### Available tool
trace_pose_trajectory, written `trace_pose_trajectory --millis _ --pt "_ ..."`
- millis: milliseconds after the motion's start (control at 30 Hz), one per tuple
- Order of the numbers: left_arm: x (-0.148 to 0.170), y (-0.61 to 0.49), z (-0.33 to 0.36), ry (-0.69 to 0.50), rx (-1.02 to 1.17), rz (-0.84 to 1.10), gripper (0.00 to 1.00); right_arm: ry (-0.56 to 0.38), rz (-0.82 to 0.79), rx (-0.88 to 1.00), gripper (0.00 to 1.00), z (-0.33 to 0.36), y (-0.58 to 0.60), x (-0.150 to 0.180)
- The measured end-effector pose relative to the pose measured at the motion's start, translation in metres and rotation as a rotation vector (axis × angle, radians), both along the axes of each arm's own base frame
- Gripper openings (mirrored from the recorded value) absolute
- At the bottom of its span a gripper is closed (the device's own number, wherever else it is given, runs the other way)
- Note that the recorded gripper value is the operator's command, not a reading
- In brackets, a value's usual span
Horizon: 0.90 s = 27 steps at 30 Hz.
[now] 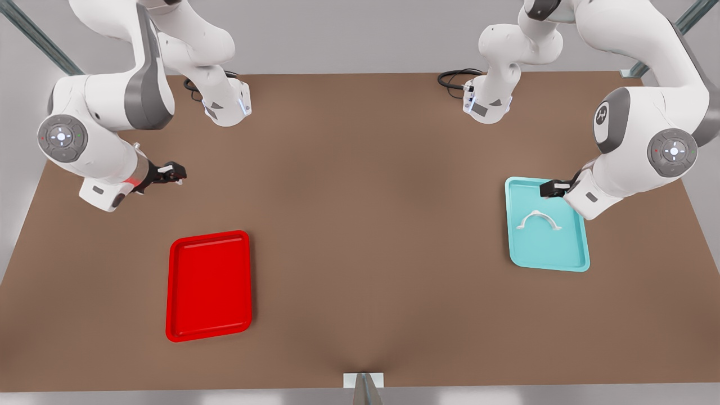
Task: Take the drainage pipe clamp from the left arm, pass it to the right arm, and place it in the plate on the right side
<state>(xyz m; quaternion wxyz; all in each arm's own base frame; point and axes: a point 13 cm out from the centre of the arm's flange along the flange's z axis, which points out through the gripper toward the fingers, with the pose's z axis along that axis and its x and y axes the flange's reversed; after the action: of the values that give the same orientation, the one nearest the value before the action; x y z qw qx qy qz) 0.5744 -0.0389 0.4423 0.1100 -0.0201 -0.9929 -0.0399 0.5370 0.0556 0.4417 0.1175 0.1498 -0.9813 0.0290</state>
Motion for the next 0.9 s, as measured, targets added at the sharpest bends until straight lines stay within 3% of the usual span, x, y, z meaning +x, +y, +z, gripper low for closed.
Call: trace_pose_trajectory --millis 133,233,300,400,500,600,900 --pt "-0.004 0.011 -0.027 0.048 0.016 0.023 1.00 -0.001 0.006 0.009 1.00 -0.001 -0.005 0.005" --pt "-0.047 0.104 -0.151 0.205 0.030 0.218 1.00 0.001 0.013 0.013 1.00 -0.003 -0.007 0.006" --pt "-0.069 0.140 -0.226 0.234 0.006 0.337 1.00 0.003 0.022 0.015 1.00 -0.004 -0.006 0.006" --pt "-0.083 0.161 -0.307 0.190 -0.024 0.457 1.00 0.010 0.034 0.023 1.00 -0.007 -0.002 0.007" --pt "-0.074 0.172 -0.354 0.099 -0.031 0.536 1.00 0.014 0.045 0.025 1.00 -0.009 0.000 0.007" --pt "-0.058 0.189 -0.365 0.005 -0.028 0.595 1.00 0.016 0.056 0.023 1.00 -0.010 0.002 0.007" --pt "-0.076 0.198 -0.397 -0.075 -0.002 0.663 1.00 0.028 0.064 0.043 1.00 -0.015 0.004 0.008"
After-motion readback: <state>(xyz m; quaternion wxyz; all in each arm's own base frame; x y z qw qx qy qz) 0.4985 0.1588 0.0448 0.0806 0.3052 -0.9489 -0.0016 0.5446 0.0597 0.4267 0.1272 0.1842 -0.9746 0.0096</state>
